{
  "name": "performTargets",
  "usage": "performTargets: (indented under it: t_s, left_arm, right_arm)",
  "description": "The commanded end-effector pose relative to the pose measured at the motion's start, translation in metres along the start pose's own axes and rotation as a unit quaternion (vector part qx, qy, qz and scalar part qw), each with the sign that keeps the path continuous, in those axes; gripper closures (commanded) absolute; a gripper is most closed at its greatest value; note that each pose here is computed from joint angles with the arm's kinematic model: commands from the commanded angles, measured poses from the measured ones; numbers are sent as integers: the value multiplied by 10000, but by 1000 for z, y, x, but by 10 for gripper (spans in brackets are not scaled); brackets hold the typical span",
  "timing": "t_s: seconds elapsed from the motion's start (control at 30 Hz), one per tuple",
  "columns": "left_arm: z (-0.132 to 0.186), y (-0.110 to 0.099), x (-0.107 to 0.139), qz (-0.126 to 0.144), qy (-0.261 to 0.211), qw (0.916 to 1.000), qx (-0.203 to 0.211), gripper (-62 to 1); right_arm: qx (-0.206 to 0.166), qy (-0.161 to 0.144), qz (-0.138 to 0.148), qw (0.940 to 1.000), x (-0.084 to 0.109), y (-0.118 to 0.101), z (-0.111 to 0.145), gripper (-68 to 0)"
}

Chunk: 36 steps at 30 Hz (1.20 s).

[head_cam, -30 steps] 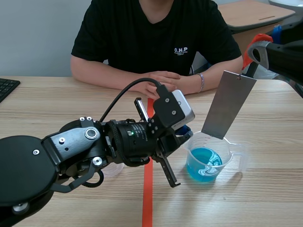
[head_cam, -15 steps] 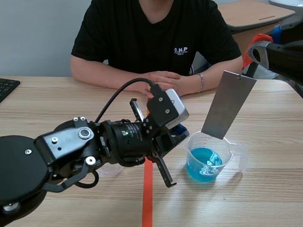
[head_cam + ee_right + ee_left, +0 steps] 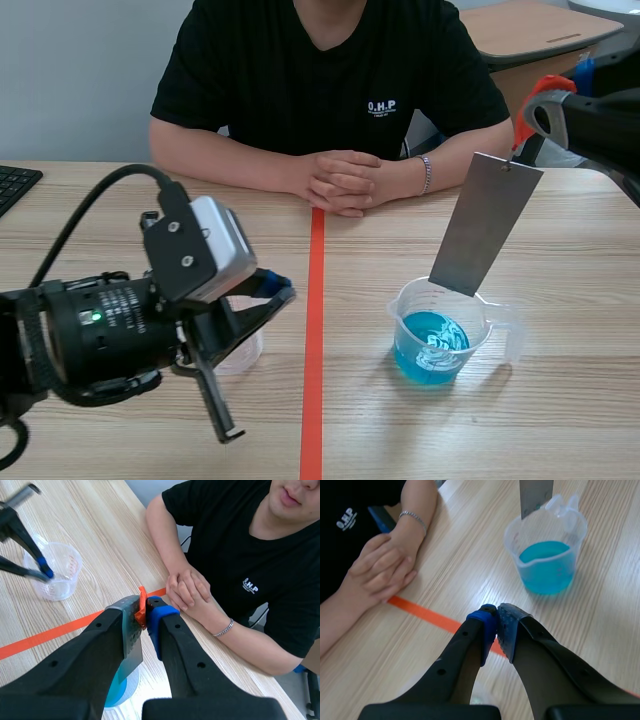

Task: Do the redox reaction experiment.
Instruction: 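Lower the plate into the blue solution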

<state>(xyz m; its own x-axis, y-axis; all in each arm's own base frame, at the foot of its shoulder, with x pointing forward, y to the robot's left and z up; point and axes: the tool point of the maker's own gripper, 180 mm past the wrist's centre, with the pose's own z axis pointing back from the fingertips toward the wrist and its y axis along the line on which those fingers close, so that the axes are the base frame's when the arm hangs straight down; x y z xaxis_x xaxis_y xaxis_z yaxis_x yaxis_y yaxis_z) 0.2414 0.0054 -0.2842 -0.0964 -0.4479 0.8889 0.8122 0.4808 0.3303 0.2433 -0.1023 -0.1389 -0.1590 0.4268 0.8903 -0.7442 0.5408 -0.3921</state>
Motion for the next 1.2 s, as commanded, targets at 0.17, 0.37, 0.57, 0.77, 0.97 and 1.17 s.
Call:
performTargets:
  t_s: [0.17, 0.37, 0.57, 0.77, 0.97, 1.17]
  left_arm:
    - [47, 7, -25, 169, 347, 9984, 415, -43]
    - [91, 15, -63, 490, 1033, 9878, 1055, -43]
    - [138, 17, -93, 959, 1621, 9672, 1702, -43]
    - [177, 1, -117, 1401, 2219, 9374, 2288, -43]
    - [197, -28, -134, 1913, 2652, 9109, 2517, -43]
    - [204, -45, -142, 2198, 2886, 8955, 2578, -43]
  right_arm:
    - [215, -22, -25, 9998, -2, 10, -5, -15]
    - [256, 115, -37, 9996, -18, 13, -8, -15]
    - [353, 102, -80, 9993, -34, 19, -12, -15]
    - [487, 159, -64, 9987, -54, 26, -21, -15]
    - [654, 189, -62, 9977, -75, 34, -29, -15]
    - [791, 246, -27, 9966, -92, 45, -34, -15]
